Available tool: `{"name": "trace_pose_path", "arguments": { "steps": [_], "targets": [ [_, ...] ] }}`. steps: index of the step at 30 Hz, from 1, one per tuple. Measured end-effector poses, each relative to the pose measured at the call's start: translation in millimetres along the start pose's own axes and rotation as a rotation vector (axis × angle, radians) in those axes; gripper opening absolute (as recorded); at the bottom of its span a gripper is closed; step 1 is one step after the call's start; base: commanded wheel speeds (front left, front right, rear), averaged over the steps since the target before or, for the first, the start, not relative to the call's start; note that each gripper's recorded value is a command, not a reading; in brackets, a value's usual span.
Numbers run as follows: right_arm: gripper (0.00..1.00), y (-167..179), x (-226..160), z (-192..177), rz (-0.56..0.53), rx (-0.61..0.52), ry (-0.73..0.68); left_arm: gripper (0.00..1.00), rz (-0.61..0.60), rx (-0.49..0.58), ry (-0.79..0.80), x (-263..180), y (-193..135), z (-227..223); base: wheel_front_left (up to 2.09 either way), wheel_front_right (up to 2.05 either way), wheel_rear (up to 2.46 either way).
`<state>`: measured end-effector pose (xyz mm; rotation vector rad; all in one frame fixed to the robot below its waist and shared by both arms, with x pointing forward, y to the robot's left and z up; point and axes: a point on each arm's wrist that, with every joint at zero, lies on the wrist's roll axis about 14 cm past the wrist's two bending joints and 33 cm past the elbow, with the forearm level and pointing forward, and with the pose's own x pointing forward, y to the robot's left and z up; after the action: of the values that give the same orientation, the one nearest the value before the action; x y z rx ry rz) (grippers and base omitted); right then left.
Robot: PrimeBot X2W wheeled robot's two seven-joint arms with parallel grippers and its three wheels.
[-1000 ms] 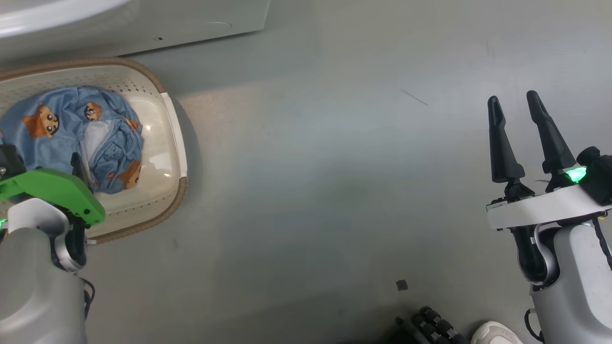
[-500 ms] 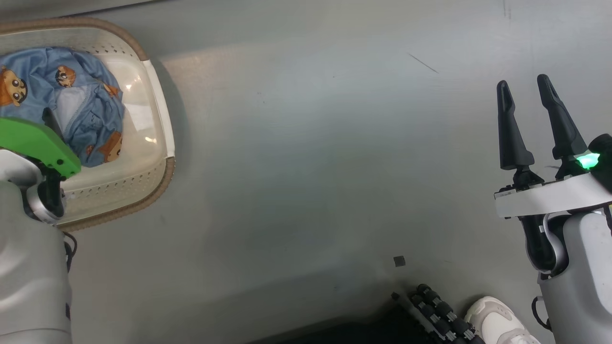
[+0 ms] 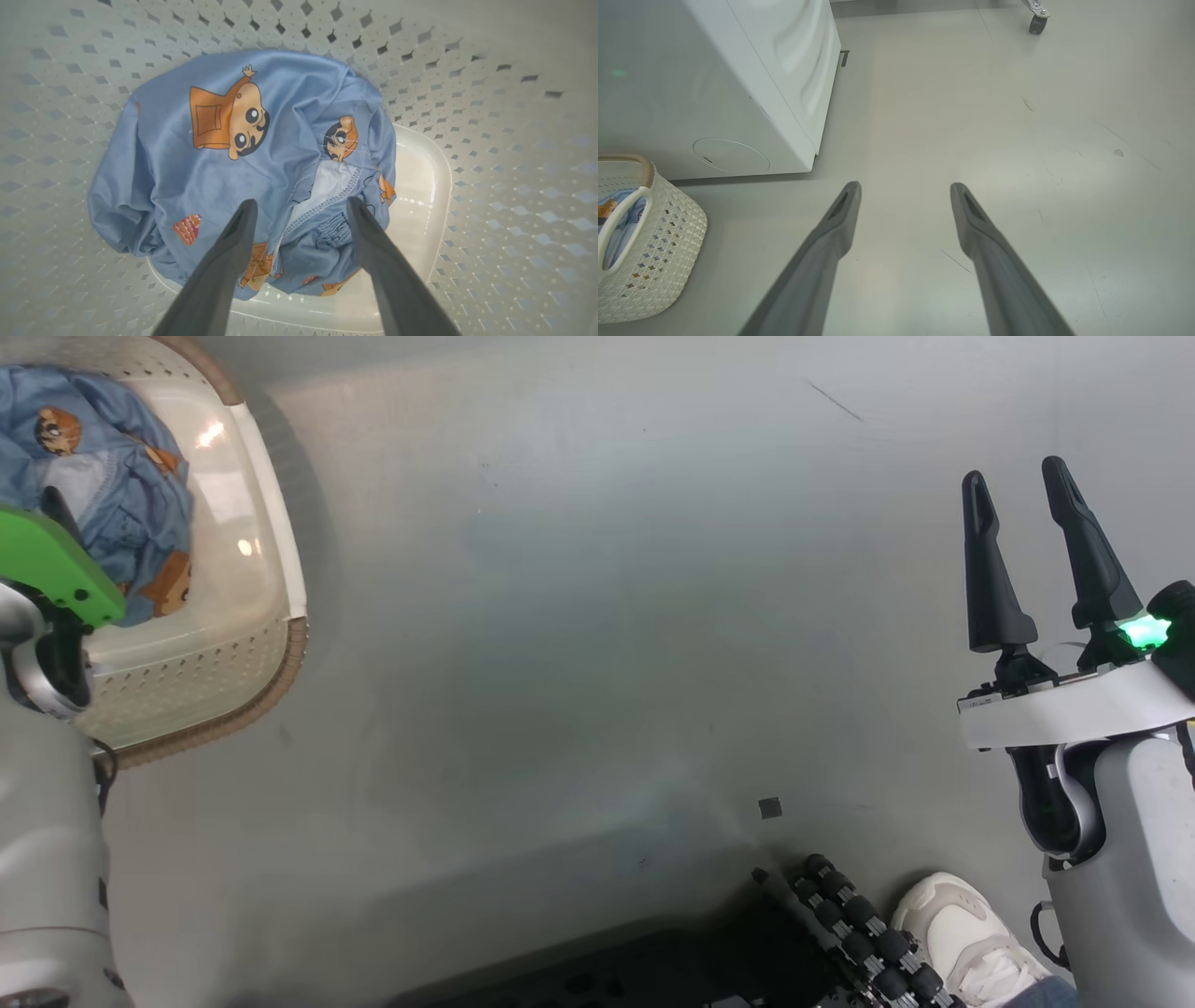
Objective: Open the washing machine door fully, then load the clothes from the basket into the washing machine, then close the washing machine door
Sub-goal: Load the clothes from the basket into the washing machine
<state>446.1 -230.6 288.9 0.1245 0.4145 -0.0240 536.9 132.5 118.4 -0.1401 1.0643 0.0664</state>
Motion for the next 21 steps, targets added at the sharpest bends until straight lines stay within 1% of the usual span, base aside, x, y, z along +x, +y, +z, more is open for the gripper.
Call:
{"name": "trace_pose_path", "arguments": {
  "steps": [9,15,21],
  "targets": [
    [1.0,-4.2,0.1,-12.9,-0.016,0.004,0.031,1.0,-0.002,0.008,0.01,20.4,-4.5,-0.7,0.0,0.0,0.0],
    [1.0,-10.3,0.4,-19.7,-0.031,-0.005,0.047,1.0,0.013,0.006,0.021,33.6,1.1,-3.5,0.0,0.0,0.0],
    [1.0,-12.4,2.0,-26.2,-0.033,-0.011,0.06,1.0,0.015,-0.004,0.019,45.9,-0.5,-2.3,0.0,0.0,0.0]
  ]
}}
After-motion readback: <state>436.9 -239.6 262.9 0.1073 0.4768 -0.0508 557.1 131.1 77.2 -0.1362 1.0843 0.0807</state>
